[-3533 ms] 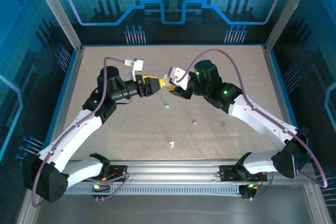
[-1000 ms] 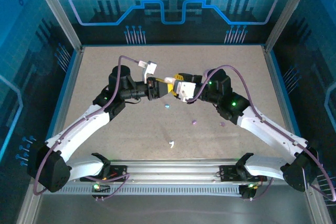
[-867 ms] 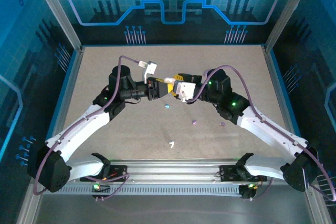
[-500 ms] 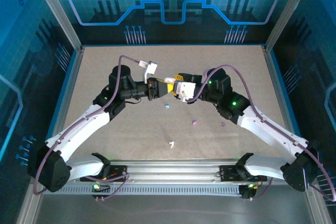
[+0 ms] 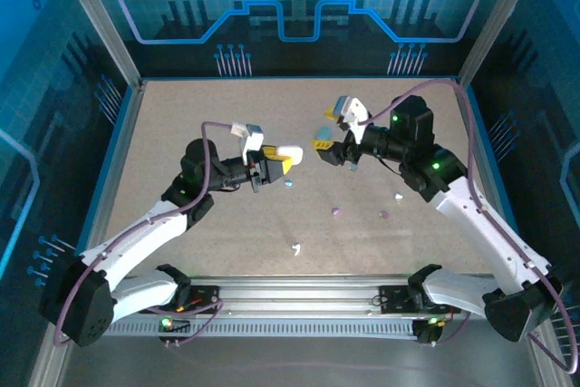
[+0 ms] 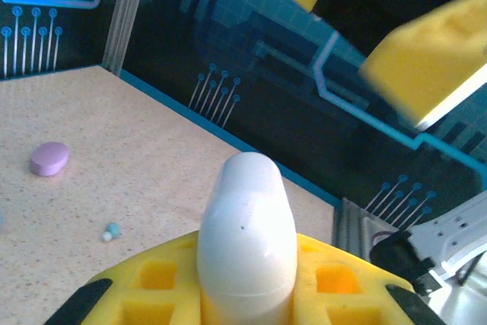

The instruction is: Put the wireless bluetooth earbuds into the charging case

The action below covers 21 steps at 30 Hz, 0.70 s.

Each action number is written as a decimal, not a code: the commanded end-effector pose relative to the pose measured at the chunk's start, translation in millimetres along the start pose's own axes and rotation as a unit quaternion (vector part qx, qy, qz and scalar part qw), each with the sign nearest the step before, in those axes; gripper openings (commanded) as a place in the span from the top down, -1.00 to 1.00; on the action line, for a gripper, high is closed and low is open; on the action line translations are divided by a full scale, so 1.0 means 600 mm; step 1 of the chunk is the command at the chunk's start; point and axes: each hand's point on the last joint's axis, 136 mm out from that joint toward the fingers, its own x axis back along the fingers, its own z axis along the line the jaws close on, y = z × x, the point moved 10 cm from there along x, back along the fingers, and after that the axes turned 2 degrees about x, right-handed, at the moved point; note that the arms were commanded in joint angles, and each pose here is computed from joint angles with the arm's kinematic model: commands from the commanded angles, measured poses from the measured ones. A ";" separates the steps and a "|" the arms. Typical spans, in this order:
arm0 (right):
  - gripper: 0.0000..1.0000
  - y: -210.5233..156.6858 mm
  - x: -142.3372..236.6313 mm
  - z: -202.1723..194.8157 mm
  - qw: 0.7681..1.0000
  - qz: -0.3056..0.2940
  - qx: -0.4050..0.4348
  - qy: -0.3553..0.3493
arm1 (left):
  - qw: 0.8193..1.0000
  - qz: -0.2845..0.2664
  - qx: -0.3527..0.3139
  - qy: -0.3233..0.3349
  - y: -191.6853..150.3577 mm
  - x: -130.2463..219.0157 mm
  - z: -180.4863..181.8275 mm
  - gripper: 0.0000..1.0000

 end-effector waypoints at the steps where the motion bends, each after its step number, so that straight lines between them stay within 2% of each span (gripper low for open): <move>1: -0.43 -0.012 0.002 0.021 0.985 0.020 -0.149 0.088 | 0.990 -0.067 -0.125 -0.025 0.029 0.006 -0.022 0.79; 3: -0.43 -0.020 -0.007 0.025 0.977 0.030 -0.180 0.114 | 0.988 -0.065 -0.139 -0.030 0.029 0.005 -0.023 0.77; 7: -0.43 -0.037 -0.023 0.019 0.971 0.056 -0.207 0.111 | 0.986 -0.065 -0.150 -0.038 0.027 0.005 -0.025 0.71; 16: -0.40 -0.036 -0.059 0.013 0.966 0.070 -0.216 0.124 | 0.985 -0.057 -0.151 -0.058 0.023 0.005 -0.031 0.66; 21: -0.37 -0.038 -0.067 0.005 0.967 0.080 -0.219 0.102 | 0.984 -0.054 -0.152 -0.070 0.023 0.003 -0.035 0.66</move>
